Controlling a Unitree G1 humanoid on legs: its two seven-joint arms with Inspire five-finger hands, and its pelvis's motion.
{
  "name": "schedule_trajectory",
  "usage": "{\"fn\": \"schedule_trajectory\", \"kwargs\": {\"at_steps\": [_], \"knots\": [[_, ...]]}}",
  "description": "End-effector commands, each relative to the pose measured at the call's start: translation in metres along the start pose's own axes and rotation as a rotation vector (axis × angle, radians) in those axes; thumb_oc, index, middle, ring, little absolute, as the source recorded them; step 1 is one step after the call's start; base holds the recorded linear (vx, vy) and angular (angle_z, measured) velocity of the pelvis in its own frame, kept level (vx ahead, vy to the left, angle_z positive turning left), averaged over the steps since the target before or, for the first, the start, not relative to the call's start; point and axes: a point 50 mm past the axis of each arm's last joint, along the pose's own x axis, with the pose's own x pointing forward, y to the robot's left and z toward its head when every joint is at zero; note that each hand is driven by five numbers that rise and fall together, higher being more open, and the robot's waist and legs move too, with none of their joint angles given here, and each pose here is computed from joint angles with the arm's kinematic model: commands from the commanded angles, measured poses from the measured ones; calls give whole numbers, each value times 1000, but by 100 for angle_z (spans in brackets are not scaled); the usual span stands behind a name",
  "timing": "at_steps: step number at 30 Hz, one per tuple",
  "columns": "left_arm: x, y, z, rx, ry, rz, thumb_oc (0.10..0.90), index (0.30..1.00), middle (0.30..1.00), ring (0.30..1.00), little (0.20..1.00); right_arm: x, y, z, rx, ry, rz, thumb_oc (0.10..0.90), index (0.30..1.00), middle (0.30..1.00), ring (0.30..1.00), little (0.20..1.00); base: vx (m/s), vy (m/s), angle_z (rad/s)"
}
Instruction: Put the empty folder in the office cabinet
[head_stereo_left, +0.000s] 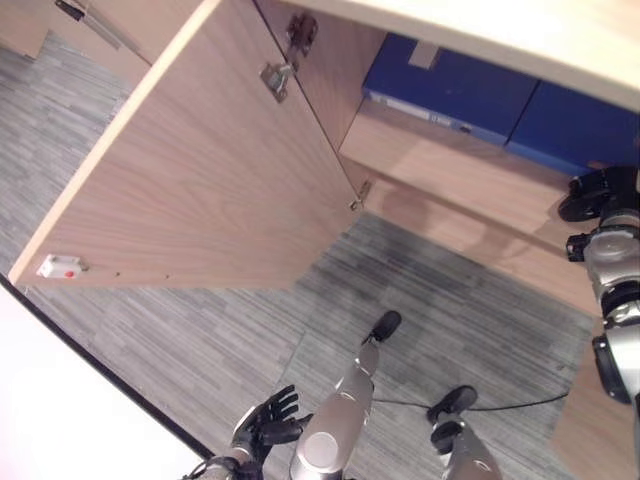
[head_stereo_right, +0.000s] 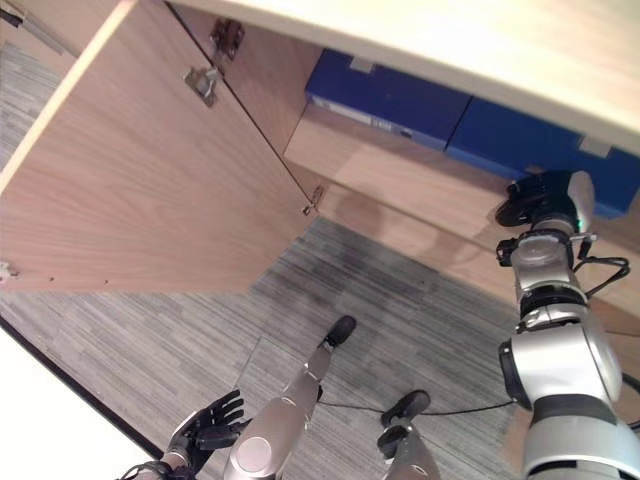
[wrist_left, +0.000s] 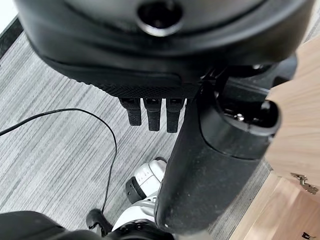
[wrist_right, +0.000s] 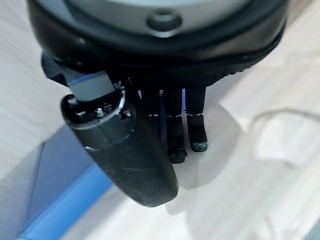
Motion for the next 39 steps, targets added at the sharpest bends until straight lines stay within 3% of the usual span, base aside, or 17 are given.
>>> {"fn": "schedule_trajectory", "kwargs": {"at_steps": [1, 6, 11, 13, 17, 18, 21, 22, 23, 24, 25, 27, 28, 36, 39], "knots": [[-15, 15, -9, 84, 39, 16, 800, 900, 900, 900, 900, 16, -77, 36, -40, -134, -223, 400, 300, 300, 300, 300, 0, 0, 0], [-16, 15, -6, 85, 27, 7, 800, 900, 900, 900, 900, 17, -90, 45, -18, -152, -263, 400, 300, 300, 300, 300, 23, -2, 1], [-15, 12, -7, 73, 34, -3, 800, 900, 900, 900, 900, 15, -78, 42, 59, -158, -236, 400, 300, 300, 300, 300, 53, -12, 3], [-15, 13, -10, 62, 44, 8, 800, 900, 900, 900, 900, 13, -61, 39, 112, -161, -194, 400, 300, 300, 300, 300, 51, 2, 6], [-17, 24, -22, -13, 82, 96, 800, 900, 900, 900, 900, -13, 13, 13, 335, -134, -23, 400, 300, 300, 300, 300, 57, 30, 8], [-18, 25, -22, -10, 83, 98, 800, 900, 900, 900, 900, -14, 14, 12, 336, -131, -21, 400, 300, 300, 300, 300, 54, 25, 9], [-23, 37, -32, -76, 110, 179, 800, 900, 900, 900, 900, -48, 60, -15, 378, -130, 123, 400, 300, 300, 300, 300, 80, 112, 9], [-27, 41, -36, -93, 120, 203, 800, 900, 900, 900, 900, -59, 70, -25, 380, -128, 167, 507, 460, 460, 460, 460, 69, 143, -2], [-28, 42, -39, -107, 127, 217, 800, 900, 900, 900, 900, -69, 77, -33, 379, -123, 205, 800, 900, 900, 900, 900, 48, 101, -10], [-29, 43, -39, -106, 129, 218, 800, 900, 900, 900, 900, -70, 78, -34, 379, -121, 206, 800, 900, 900, 900, 900, -12, 258, -18], [-32, 48, -44, -125, 149, 241, 800, 900, 900, 900, 900, -93, 95, -52, 378, -95, 302, 800, 900, 900, 900, 900, -23, 200, -21], [-36, 51, -48, -129, 167, 259, 800, 900, 900, 900, 900, -103, 100, -61, 379, -83, 337, 800, 900, 900, 900, 900, 32, 232, -15], [-39, 57, -53, -142, 190, 287, 800, 900, 900, 900, 900, -123, 106, -79, 360, -59, 398, 800, 900, 900, 900, 900, 56, 199, -17], [-42, 76, -41, -219, 115, 398, 800, 900, 900, 900, 900, -180, 131, -125, 402, 117, 550, 800, 900, 900, 900, 900, -35, 135, -13], [-41, 80, -35, -231, 85, 431, 800, 900, 900, 900, 900, -187, 135, -129, 389, 127, 577, 800, 900, 900, 900, 900, 21, -16, 64]]}}
